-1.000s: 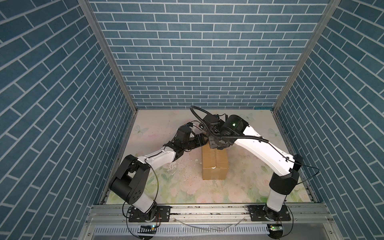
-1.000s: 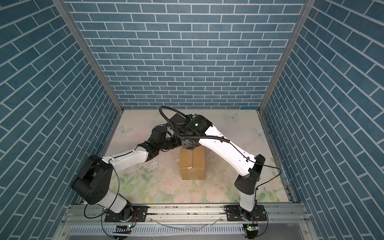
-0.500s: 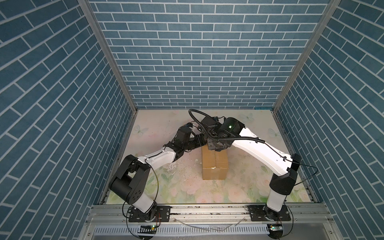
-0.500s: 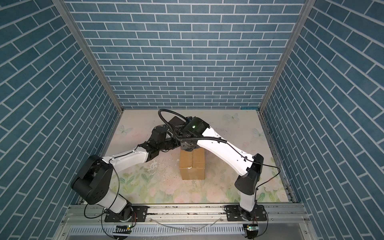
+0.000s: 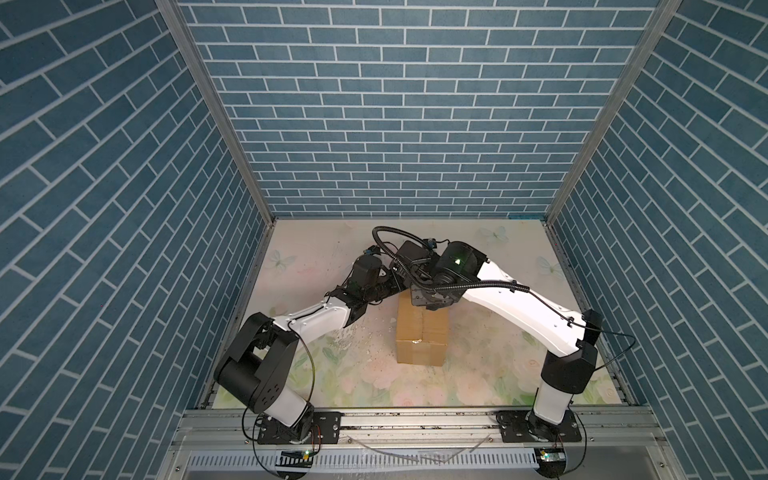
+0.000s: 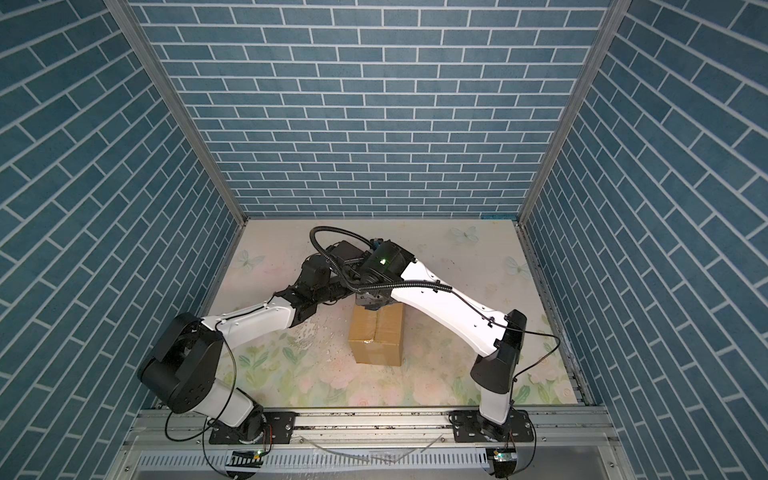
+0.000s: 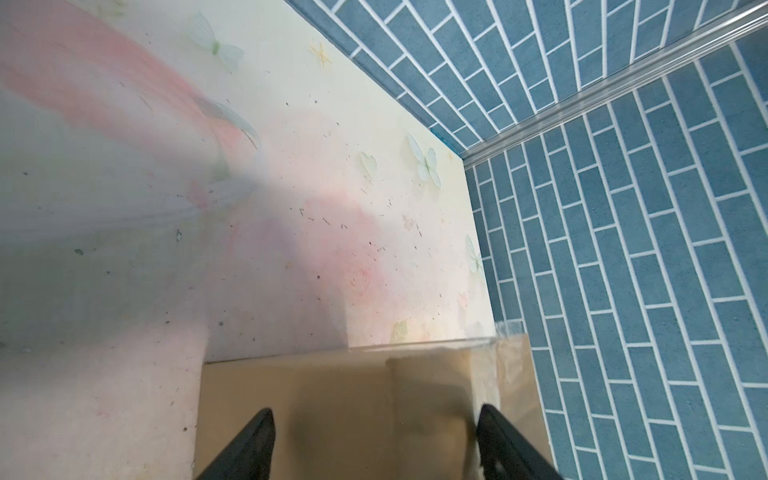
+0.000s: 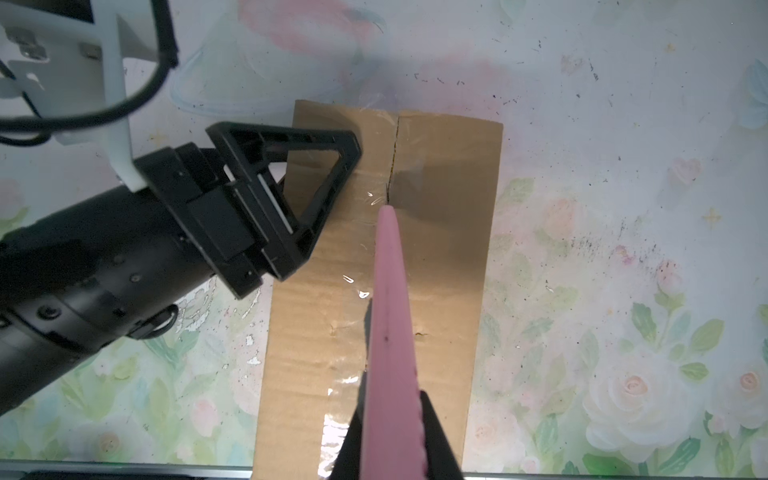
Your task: Unpack the express box
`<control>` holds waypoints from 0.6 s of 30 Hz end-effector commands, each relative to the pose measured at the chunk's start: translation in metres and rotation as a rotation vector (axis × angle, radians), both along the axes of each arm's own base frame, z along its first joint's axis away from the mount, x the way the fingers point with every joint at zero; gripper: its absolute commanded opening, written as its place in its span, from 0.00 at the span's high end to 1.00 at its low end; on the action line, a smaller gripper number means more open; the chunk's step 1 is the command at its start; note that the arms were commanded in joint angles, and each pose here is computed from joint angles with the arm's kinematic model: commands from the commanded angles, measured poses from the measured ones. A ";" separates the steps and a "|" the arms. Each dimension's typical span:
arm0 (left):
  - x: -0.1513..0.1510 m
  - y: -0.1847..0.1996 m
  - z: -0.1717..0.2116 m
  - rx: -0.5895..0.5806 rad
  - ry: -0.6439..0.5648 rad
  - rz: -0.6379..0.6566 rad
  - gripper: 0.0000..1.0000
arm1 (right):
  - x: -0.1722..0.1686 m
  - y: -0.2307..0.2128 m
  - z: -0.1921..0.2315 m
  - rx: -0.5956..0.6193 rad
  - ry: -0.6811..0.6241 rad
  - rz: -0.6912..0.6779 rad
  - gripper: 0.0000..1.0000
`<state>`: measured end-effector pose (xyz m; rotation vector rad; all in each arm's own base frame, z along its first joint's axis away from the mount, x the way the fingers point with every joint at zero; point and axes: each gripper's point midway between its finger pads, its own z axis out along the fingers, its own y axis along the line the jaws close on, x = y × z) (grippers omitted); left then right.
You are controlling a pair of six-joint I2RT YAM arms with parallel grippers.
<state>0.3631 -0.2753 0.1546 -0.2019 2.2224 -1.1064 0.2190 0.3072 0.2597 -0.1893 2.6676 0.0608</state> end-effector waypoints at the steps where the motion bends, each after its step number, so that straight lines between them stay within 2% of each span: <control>1: -0.004 0.014 -0.018 0.048 0.041 0.061 0.23 | -0.022 -0.015 0.000 -0.011 0.062 -0.031 1.00; 6: -0.023 0.022 -0.001 0.045 0.043 0.034 0.21 | -0.019 -0.023 0.000 -0.028 0.047 -0.036 1.00; 9: -0.045 0.030 0.021 0.070 0.035 -0.041 0.18 | -0.019 -0.025 -0.002 -0.027 0.048 -0.032 1.00; 14: -0.101 0.043 0.052 0.165 0.038 -0.233 0.16 | -0.016 -0.031 -0.004 -0.010 0.053 -0.027 1.00; 18: -0.151 0.061 0.056 0.272 0.082 -0.347 0.16 | -0.012 -0.036 -0.005 0.013 0.062 -0.022 1.00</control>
